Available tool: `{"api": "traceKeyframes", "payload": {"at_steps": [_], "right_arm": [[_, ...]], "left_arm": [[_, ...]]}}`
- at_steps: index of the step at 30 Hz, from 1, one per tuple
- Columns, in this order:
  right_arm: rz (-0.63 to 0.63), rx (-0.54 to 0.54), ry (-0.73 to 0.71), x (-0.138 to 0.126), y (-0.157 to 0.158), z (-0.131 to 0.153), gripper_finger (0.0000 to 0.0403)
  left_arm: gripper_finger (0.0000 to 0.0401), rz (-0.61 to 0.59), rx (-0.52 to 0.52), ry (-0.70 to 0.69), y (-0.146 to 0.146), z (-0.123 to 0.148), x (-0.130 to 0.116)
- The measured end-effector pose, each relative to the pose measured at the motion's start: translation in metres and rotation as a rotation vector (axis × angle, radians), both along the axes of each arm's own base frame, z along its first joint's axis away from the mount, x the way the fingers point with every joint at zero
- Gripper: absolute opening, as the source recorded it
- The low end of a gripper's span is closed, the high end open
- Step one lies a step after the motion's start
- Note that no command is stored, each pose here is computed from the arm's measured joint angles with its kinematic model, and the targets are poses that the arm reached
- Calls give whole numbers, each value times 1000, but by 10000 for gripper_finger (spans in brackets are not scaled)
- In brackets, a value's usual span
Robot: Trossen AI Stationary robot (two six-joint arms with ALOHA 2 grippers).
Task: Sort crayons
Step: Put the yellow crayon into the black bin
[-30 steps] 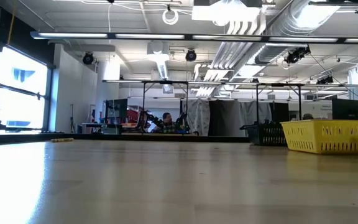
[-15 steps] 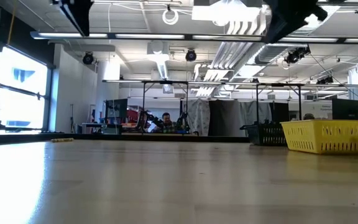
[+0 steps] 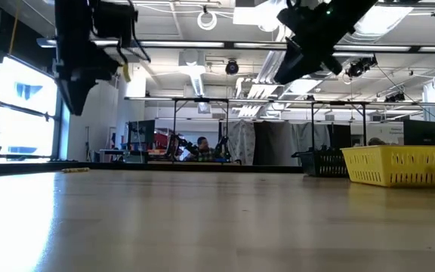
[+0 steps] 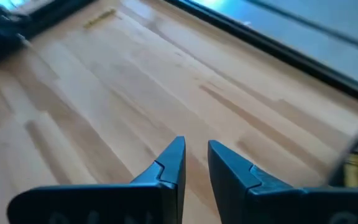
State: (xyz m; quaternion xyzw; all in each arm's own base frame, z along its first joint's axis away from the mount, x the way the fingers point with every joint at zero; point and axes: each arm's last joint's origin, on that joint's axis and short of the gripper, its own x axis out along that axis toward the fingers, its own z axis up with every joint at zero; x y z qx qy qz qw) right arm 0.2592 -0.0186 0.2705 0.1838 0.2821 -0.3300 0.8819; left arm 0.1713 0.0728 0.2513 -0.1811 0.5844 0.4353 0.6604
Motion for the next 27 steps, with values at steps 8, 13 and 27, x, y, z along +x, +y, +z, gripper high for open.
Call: {"api": "traceKeyframes", "payload": {"at_steps": [8,13,27], "right_arm": [[-10,123,-111,3,-28,-3,52],[-17,122,-112,2,-30,-3,52],[-95,53,-139,3,-33,0,110]], "left_arm": [[70,174,-40,-97,38,-27,-14],[70,144,-48,-91,52,-30,-22],[98,100,28,-227,85,-26,-29]]}}
